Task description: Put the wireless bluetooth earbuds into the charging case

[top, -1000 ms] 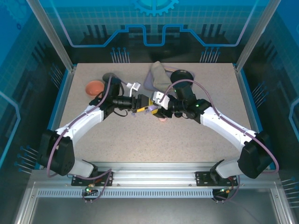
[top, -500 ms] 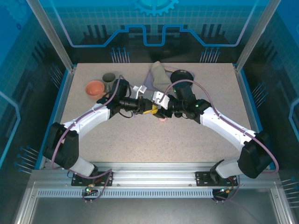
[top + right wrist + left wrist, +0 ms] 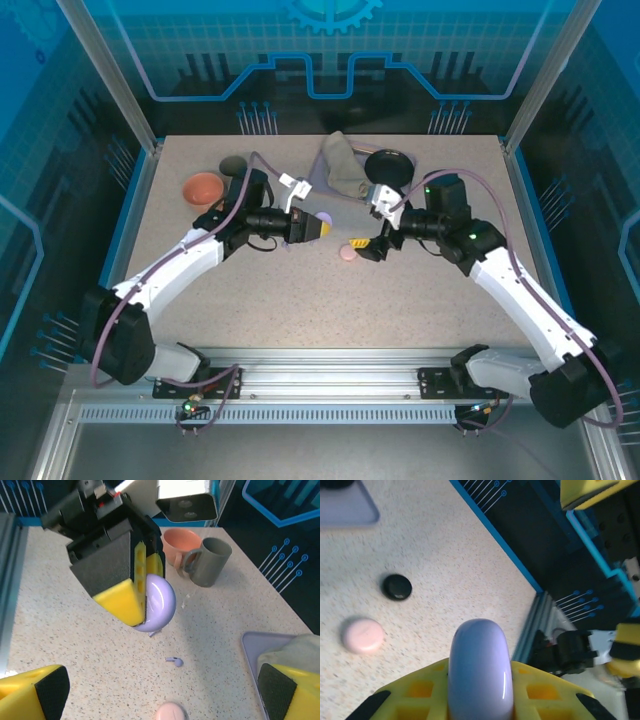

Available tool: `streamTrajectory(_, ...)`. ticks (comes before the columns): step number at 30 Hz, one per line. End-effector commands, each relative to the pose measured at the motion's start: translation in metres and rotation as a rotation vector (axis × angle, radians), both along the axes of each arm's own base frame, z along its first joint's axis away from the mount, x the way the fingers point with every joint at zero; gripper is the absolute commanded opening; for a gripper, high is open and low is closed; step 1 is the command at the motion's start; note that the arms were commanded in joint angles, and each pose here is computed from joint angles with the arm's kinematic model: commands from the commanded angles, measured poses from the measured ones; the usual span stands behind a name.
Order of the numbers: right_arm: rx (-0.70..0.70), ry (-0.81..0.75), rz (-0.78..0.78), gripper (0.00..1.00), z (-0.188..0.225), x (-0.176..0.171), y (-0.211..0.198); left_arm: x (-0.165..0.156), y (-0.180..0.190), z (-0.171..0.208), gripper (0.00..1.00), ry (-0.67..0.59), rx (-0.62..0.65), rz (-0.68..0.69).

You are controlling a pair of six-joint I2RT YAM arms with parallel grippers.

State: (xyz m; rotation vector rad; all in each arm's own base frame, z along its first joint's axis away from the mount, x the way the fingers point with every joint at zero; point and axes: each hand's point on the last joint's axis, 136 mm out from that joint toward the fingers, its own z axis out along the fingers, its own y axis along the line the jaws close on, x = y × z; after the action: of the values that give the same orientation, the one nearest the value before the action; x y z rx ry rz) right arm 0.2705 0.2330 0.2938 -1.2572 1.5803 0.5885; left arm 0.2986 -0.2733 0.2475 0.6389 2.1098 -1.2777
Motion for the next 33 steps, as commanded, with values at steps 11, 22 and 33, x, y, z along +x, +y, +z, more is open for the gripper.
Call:
streamTrajectory(11, 0.001, 0.089, 0.24, 0.9, 0.016, -0.056, -0.002, -0.055, -0.031, 0.027, 0.0, -0.776, 0.177, -0.257)
streamTrajectory(22, -0.019, 0.116, 0.349, 0.66, 0.018, -0.066, 0.014, -0.066, -0.036, 0.033, 0.0, -0.95, 0.2, -0.28)
streamTrajectory(33, -0.052, 0.138, 0.375, 0.53, 0.007, -0.063, 0.029, -0.068, -0.037, 0.037, 0.0, -0.951, 0.194, -0.284)
